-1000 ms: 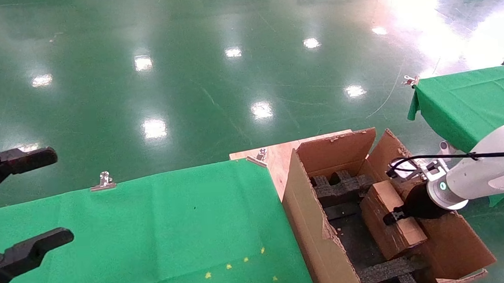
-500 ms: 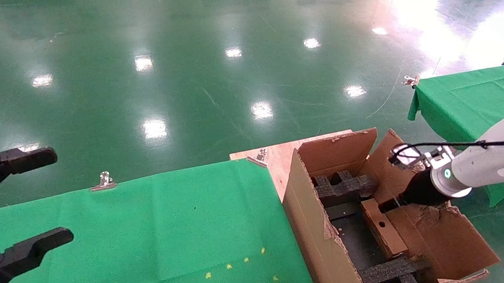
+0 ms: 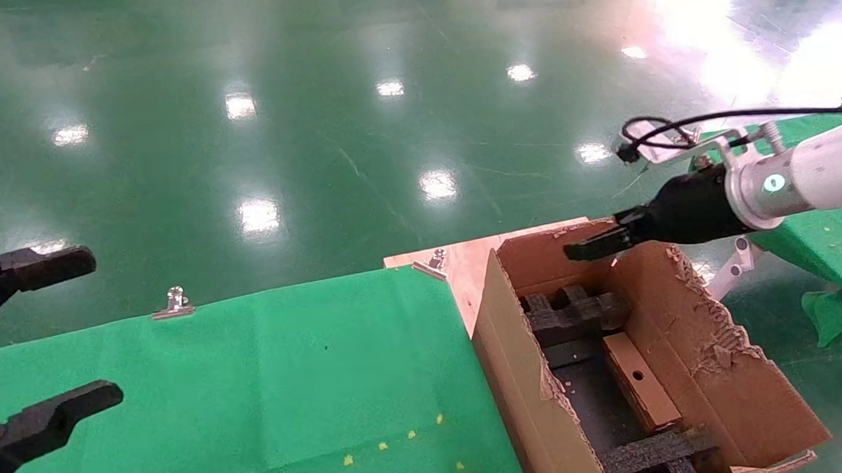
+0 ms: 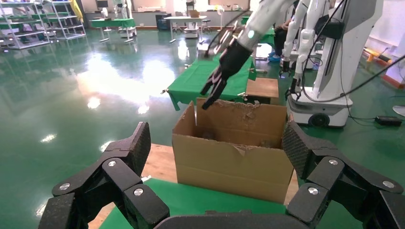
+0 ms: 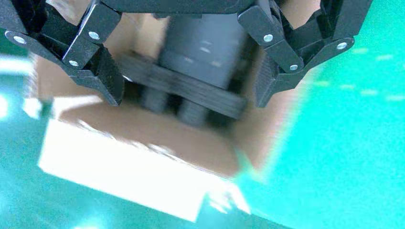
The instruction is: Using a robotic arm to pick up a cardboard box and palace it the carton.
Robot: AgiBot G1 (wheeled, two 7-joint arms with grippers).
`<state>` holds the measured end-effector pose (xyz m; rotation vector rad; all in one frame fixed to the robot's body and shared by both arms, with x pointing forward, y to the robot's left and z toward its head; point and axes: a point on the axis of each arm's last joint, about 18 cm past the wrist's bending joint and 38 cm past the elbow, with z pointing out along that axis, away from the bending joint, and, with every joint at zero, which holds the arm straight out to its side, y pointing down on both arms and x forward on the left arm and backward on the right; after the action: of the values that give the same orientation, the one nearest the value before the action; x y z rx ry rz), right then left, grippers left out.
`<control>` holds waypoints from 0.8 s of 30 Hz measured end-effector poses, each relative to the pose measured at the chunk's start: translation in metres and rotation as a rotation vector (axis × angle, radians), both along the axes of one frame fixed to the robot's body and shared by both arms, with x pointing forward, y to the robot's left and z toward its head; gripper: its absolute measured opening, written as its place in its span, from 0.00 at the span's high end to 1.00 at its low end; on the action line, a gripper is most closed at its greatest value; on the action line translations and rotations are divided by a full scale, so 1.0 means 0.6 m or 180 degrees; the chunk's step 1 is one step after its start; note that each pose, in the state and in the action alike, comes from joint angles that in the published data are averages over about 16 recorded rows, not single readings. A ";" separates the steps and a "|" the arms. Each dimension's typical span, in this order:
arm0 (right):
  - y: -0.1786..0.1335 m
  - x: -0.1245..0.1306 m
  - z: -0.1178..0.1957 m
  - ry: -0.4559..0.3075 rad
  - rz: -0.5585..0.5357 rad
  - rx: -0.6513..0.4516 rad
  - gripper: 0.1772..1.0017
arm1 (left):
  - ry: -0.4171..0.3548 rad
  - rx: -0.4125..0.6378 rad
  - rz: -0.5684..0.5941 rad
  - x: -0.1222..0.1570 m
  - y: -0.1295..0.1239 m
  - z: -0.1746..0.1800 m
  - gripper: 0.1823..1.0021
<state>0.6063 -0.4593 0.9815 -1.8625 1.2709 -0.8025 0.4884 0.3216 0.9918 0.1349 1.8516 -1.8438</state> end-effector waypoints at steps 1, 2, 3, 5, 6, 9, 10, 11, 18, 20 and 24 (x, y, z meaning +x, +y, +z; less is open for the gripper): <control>0.009 -0.009 0.008 -0.0025 0.0101 0.0070 0.03 | 0.0000 0.0000 0.0000 0.000 0.000 0.000 0.00; 0.018 -0.018 0.015 -0.0045 0.0198 0.0143 0.03 | 0.0000 0.0000 0.0000 0.000 0.000 0.000 0.00; 0.025 -0.027 0.022 -0.0068 0.0288 0.0204 0.02 | 0.0000 0.0000 0.0000 0.000 0.000 0.000 0.00; 0.039 -0.044 0.033 -0.0092 0.0468 0.0352 0.01 | 0.0000 0.0000 0.0000 0.000 0.000 0.000 0.00; 0.045 -0.052 0.037 -0.0100 0.0551 0.0430 0.01 | 0.0000 0.0000 0.0000 0.000 0.000 0.000 0.00; 0.059 -0.072 0.048 -0.0113 0.0754 0.0647 0.00 | 0.0000 -0.0001 0.0000 0.000 0.000 0.000 0.00; 0.062 -0.078 0.051 -0.0115 0.0808 0.0712 0.00 | 0.0000 -0.0001 0.0001 0.000 0.000 0.000 0.00; 0.065 -0.082 0.053 -0.0117 0.0850 0.0766 0.00 | 0.0000 -0.0001 0.0001 0.000 0.000 0.000 0.00; 0.075 -0.094 0.058 -0.0116 0.1005 0.0960 0.00 | 0.0001 -0.0002 0.0001 0.000 0.000 0.000 0.00; 0.080 -0.095 0.058 -0.0120 0.1050 0.0974 0.00 | 0.0001 -0.0002 0.0001 0.000 0.000 0.000 0.00; 0.093 -0.092 0.056 -0.0141 0.1158 0.0932 0.00 | 0.0001 -0.0002 0.0001 0.000 0.000 0.000 0.00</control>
<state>0.5511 -0.4033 1.0151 -1.7533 0.9260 -0.4346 0.4885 0.3217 0.9918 0.1340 1.8510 -1.8442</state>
